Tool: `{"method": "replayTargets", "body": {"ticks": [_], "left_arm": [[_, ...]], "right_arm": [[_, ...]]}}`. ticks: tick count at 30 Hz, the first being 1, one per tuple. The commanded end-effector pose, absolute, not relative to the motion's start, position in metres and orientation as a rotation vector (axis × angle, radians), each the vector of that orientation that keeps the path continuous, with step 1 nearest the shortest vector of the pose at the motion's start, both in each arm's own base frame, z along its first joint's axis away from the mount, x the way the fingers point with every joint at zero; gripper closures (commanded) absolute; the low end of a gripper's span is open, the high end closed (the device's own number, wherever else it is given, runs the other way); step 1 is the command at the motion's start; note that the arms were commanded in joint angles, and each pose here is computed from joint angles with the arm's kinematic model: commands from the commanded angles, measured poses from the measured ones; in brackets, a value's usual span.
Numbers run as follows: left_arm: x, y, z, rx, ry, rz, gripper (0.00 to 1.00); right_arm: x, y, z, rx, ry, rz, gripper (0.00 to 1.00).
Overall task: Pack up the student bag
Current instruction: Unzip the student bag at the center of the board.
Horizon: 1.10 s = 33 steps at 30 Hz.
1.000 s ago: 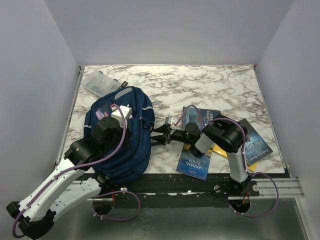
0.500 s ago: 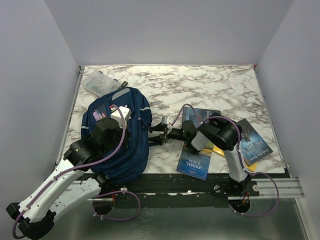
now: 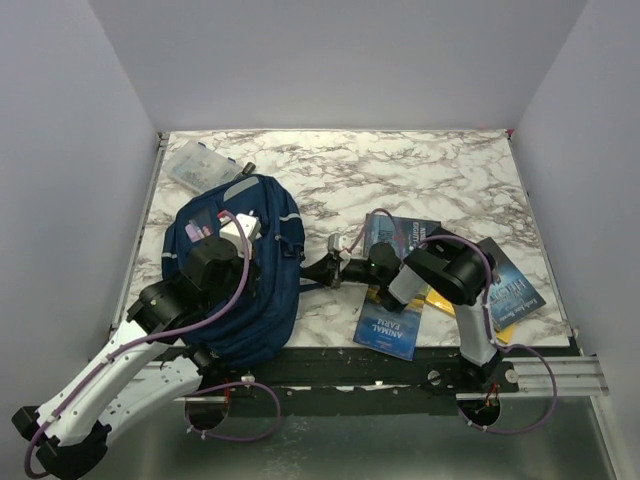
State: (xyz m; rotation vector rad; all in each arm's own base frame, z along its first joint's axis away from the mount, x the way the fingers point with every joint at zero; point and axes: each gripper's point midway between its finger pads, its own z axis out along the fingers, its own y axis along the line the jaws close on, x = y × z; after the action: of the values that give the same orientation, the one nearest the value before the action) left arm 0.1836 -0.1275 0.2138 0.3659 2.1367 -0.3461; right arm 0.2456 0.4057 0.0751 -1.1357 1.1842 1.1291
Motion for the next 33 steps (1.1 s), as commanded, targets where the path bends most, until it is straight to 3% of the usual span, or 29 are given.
{"method": "replayTargets", "body": {"ticks": [1, 8, 12, 17, 25, 33], "left_arm": [[0.205, -0.132, 0.236, 0.245, 2.047, -0.357, 1.00], [0.226, -0.149, 0.220, 0.189, 2.116, -0.339, 1.00], [0.240, -0.158, 0.212, 0.113, 2.171, -0.317, 1.00], [0.259, -0.178, 0.199, 0.073, 2.243, -0.332, 1.00], [0.267, -0.187, 0.192, 0.131, 2.265, -0.361, 1.00], [0.272, -0.203, 0.177, 0.182, 2.314, -0.411, 1.00]], "right_arm": [[0.229, 0.388, 0.139, -1.120, 0.981, 1.027, 1.00], [0.204, 0.359, 0.095, -1.430, 1.210, 0.749, 1.00], [0.165, 0.355, 0.073, -1.566, 1.254, 0.701, 1.00], [0.146, 0.359, 0.072, -1.418, 1.359, 0.846, 1.00], [0.141, 0.359, 0.067, -1.383, 1.358, 0.893, 1.00], [0.150, 0.369, 0.068, -1.149, 1.390, 0.996, 1.00]]}}
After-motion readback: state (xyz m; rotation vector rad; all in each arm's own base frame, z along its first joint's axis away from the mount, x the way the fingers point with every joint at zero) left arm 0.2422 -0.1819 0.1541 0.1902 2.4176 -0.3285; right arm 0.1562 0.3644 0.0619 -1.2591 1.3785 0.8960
